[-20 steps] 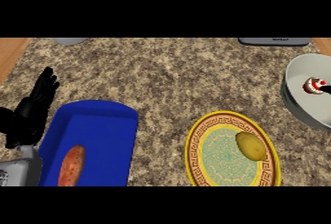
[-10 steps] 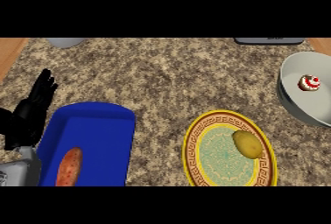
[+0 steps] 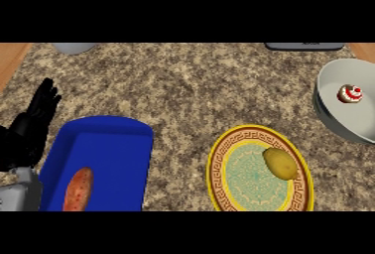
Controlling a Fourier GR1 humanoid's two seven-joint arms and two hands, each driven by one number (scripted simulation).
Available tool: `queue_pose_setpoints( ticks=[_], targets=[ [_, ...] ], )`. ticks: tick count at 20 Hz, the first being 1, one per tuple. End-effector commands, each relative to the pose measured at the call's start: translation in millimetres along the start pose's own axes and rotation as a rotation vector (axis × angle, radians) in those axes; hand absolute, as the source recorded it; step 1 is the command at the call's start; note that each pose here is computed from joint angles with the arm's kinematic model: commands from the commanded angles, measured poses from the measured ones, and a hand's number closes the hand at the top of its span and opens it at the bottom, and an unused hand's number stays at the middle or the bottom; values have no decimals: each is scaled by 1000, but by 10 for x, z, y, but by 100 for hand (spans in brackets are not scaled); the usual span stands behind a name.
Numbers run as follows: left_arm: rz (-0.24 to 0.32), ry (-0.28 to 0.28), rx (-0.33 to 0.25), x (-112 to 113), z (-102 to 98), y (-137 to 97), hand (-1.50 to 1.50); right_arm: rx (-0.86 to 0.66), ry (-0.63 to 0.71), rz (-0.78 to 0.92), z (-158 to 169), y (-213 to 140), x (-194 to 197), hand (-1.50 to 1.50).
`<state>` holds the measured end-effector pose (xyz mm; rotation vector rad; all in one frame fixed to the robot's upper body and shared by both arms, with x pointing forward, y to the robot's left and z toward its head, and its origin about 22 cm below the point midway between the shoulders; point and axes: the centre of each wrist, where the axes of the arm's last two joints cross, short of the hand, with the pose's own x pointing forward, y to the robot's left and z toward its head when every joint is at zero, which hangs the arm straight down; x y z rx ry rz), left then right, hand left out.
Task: Pick the cupcake from the plate and place it in the bowl
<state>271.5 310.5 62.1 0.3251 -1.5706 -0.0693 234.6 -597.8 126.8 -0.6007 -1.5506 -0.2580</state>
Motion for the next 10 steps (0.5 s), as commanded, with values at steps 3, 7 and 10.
queue_pose_setpoints(
  ticks=[3, 7, 10],
  targets=[
    [-7, 8, -3, -99, 44, -96, 0, 52, -8, -113, 365, -508, -192, -150],
    [3, 1, -2, -121, 36, -176, 0, 82, -43, -149, 476, -691, -163, -150],
    [6, -17, -2, 46, 15, -223, 0, 78, -77, -168, 456, -714, -101, -150]
  ],
)
